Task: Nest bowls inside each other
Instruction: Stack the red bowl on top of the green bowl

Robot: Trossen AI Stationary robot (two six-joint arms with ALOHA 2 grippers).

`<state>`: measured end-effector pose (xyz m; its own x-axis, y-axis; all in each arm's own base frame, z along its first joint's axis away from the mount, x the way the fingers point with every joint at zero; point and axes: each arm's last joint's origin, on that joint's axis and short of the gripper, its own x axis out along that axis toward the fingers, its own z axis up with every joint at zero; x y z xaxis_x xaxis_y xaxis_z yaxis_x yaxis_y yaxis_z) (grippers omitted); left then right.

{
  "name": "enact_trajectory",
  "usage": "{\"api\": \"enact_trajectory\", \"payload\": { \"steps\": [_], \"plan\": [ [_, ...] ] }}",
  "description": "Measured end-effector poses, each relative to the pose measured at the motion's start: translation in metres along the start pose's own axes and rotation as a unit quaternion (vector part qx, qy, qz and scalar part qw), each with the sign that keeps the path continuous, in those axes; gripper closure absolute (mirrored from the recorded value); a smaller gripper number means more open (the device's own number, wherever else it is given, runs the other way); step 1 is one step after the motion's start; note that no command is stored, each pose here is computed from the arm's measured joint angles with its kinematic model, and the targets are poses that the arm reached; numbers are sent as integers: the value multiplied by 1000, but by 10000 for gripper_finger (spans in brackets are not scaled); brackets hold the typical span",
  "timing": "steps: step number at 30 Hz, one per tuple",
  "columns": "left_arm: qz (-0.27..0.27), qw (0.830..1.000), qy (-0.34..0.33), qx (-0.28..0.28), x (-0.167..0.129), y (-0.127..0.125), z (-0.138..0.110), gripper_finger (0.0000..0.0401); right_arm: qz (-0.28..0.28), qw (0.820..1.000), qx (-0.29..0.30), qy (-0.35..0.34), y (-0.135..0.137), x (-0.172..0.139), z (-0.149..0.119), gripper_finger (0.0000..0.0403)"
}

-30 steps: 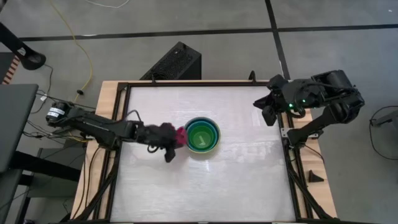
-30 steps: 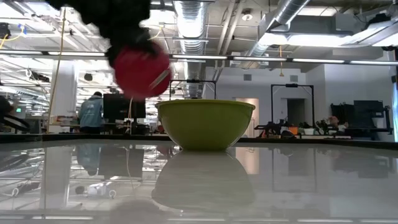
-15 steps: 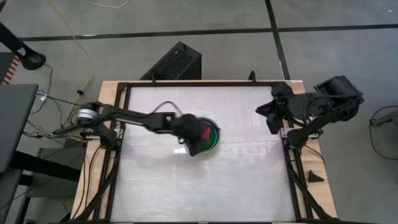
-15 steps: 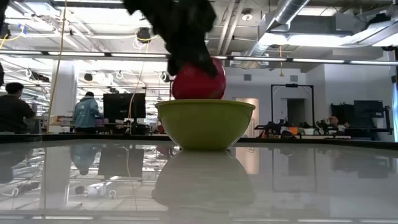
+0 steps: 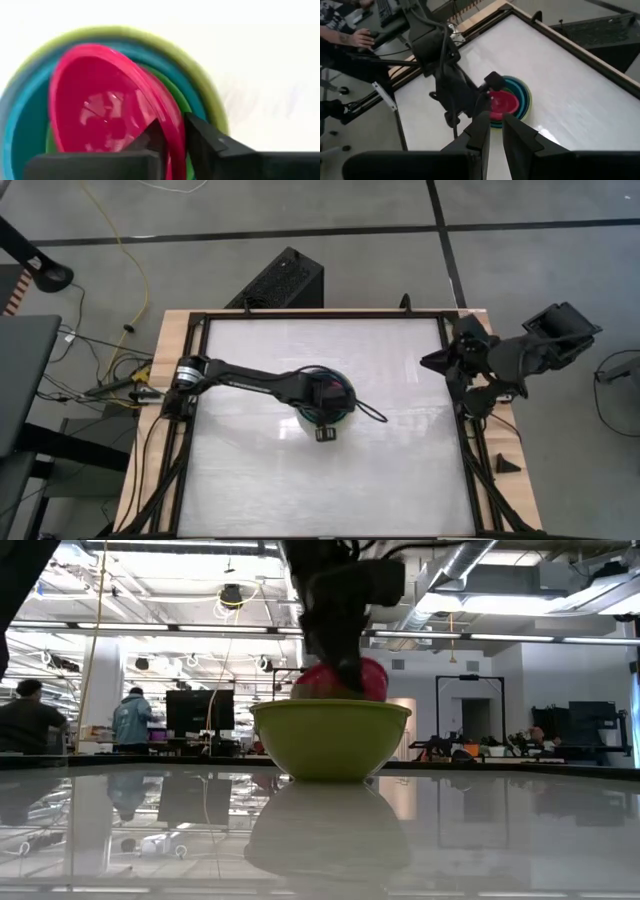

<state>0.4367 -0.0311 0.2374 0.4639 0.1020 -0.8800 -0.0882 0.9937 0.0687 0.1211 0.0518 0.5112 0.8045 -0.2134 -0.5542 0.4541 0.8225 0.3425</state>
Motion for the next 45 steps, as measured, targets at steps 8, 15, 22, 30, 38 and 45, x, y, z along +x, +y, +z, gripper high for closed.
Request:
{"api": "enact_trajectory", "payload": {
  "steps": [8, 15, 22, 30, 38, 45],
  "plan": [
    [-7, 999, -22, -45, -28, 23, 5, 250, 2, 1000, -11, -9, 3, -2, -3, 319],
    [55, 996, -20, -64, -36, 48, 4, 227, -6, 1000, -9, 7, 3, 5, -16, 319],
    [30, 997, -5, -68, -33, 60, 2, 358, -13, 999, 12, 29, -2, 11, -35, 319],
    [37, 996, -44, -70, -63, 58, 4, 400, -25, 999, 43, 21, -14, 13, -53, 319],
    [37, 995, -45, -87, -55, 81, 4, 401, -23, 998, 60, 13, -20, 15, -62, 319],
    [22, 993, -50, -105, -34, 96, -5, 401, -19, 998, 64, 12, -17, 16, -63, 319]
  ]
}}
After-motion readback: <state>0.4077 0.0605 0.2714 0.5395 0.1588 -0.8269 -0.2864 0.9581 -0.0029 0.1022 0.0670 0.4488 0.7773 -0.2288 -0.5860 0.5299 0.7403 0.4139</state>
